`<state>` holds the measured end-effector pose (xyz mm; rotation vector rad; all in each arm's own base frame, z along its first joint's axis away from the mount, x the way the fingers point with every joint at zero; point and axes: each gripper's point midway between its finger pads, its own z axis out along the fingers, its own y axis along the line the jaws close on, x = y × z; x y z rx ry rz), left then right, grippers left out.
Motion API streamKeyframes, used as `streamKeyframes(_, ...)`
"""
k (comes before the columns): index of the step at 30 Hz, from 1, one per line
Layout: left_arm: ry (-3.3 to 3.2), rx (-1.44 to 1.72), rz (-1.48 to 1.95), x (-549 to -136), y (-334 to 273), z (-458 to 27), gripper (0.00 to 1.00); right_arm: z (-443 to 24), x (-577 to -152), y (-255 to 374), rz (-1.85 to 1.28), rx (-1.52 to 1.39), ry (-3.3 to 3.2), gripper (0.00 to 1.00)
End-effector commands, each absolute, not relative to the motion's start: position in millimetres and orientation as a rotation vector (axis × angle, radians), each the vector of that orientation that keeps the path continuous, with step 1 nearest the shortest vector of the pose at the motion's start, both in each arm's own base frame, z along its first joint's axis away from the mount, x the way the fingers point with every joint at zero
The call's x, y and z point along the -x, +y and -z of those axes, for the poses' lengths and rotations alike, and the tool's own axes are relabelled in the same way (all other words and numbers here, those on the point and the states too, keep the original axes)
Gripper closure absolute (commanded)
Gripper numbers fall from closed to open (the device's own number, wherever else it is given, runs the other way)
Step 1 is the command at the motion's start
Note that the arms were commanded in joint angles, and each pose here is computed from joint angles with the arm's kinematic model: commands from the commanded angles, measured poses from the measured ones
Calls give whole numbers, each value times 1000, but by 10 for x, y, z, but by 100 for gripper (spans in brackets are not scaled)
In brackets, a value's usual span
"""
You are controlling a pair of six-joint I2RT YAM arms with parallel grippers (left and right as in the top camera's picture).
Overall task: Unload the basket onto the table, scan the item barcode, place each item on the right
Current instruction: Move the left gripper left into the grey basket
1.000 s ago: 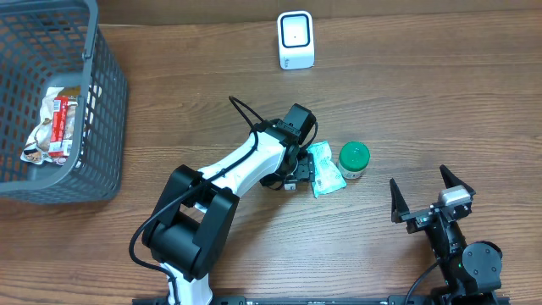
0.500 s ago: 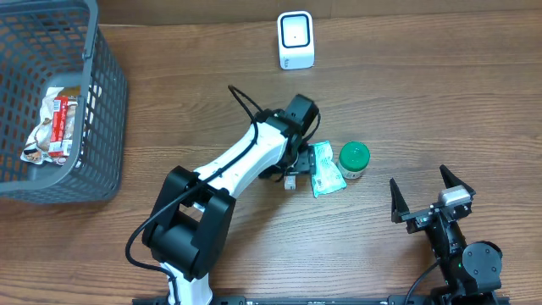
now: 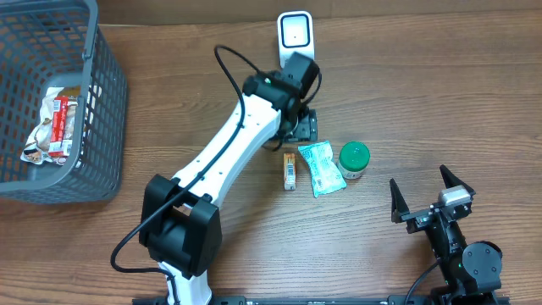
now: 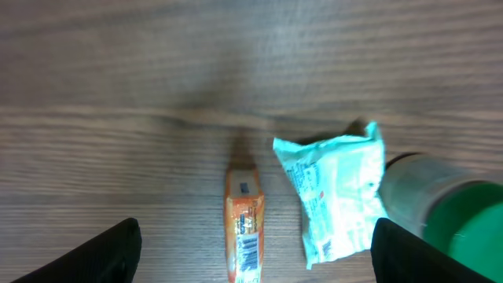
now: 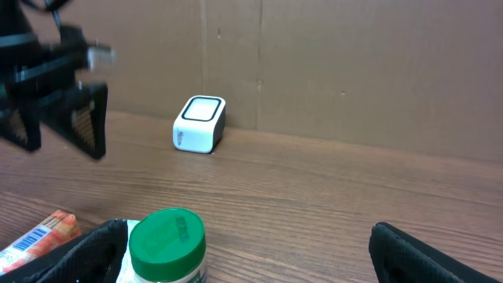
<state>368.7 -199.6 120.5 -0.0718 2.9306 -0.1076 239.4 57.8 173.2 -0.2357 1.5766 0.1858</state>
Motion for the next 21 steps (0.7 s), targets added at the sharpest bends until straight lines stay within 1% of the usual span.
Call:
streamKeyframes(1, 2838, 49, 89, -3889, -1883, -1587, 15, -1710, -2394, 580, -186, 237, 1574, 0)
streamKeyframes(5, 2756, 101, 45, -4101, -1607, -1949, 12, -1710, -2394, 580, -186, 237, 1574, 0)
streamKeyframes(7, 2705, 130, 39, -4237, -1426, -2147, 5, -1710, -2394, 580, -186, 237, 1574, 0)
streamKeyframes(9, 2663, 185, 47, -4340, -1243, -2330, 3, -1710, -2394, 580, -186, 237, 1574, 0)
streamKeyframes(14, 2551, 288, 27, -4528, -661, -2804, 3, -1710, -2394, 579, -186, 237, 1574, 0)
streamKeyframes(18, 2430, 375, -15, -4639, -85, -3203, 6, -1710, -2394, 579, -186, 237, 1574, 0)
streamKeyframes(19, 2380, 413, -45, -4651, 180, -3360, 6, -1710, -2394, 579, -186, 237, 1574, 0)
streamKeyframes(21, 2331, 465, -90, -4634, 504, -3501, 5, -1710, -2394, 579, -186, 237, 1574, 0)
